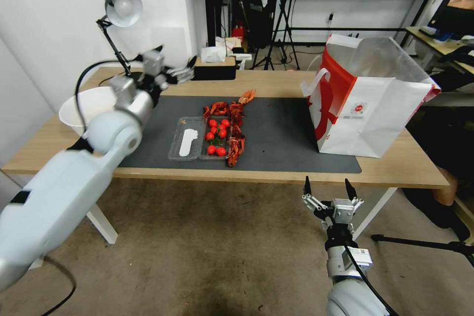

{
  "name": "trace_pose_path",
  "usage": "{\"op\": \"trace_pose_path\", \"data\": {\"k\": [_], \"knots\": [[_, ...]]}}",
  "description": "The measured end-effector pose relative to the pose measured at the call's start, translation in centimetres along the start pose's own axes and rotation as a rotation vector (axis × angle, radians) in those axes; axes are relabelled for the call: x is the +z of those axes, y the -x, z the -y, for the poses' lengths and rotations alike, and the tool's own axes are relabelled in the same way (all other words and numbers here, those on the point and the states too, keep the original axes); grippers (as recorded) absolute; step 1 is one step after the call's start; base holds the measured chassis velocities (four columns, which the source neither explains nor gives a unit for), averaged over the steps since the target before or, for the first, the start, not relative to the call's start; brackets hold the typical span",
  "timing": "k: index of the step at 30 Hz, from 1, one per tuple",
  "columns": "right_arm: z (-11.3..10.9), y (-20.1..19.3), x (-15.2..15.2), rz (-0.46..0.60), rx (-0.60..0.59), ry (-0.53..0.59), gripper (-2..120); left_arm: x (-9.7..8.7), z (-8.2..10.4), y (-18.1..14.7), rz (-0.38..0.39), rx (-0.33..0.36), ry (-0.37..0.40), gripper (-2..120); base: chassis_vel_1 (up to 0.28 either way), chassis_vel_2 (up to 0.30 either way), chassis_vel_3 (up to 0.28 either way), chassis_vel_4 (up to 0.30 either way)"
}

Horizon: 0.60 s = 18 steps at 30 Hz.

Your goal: Pick up the trash from the table and place it into the takeout bag.

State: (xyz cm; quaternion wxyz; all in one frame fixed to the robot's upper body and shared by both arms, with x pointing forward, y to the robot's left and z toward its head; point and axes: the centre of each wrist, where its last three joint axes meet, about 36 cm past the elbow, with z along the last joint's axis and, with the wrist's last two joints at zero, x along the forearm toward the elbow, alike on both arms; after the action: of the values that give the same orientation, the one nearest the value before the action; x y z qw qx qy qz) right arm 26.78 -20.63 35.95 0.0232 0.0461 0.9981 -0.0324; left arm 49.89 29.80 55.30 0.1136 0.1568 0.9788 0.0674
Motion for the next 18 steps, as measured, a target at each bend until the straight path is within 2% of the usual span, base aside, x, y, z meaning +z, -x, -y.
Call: {"op": "trace_pose_path", "data": {"k": [4,6,11,18], "knots": [[0.0,0.0,0.1,-0.001,0.0,-0.001,100,0.8,0.0,-1.9,-0.005,-0.023,-0.007,100,0.0,0.0,0.0,0.0],[0.0,0.0,0.2,0.0,-0.001,-0.002,100,1.9,0.1,-3.8,-0.015,-0.05,-0.011,100,0.0,0.0,0.0,0.0],[-0.1,-0.2,0.4,-0.001,-0.004,-0.007,100,3.5,0.0,-6.2,-0.035,-0.086,-0.022,100,0.0,0.0,0.0,0.0],[-0.2,-0.4,0.6,-0.002,-0.004,-0.011,100,5.0,-0.3,-9.2,-0.059,-0.14,-0.037,100,0.0,0.0,0.0,0.0]]}}
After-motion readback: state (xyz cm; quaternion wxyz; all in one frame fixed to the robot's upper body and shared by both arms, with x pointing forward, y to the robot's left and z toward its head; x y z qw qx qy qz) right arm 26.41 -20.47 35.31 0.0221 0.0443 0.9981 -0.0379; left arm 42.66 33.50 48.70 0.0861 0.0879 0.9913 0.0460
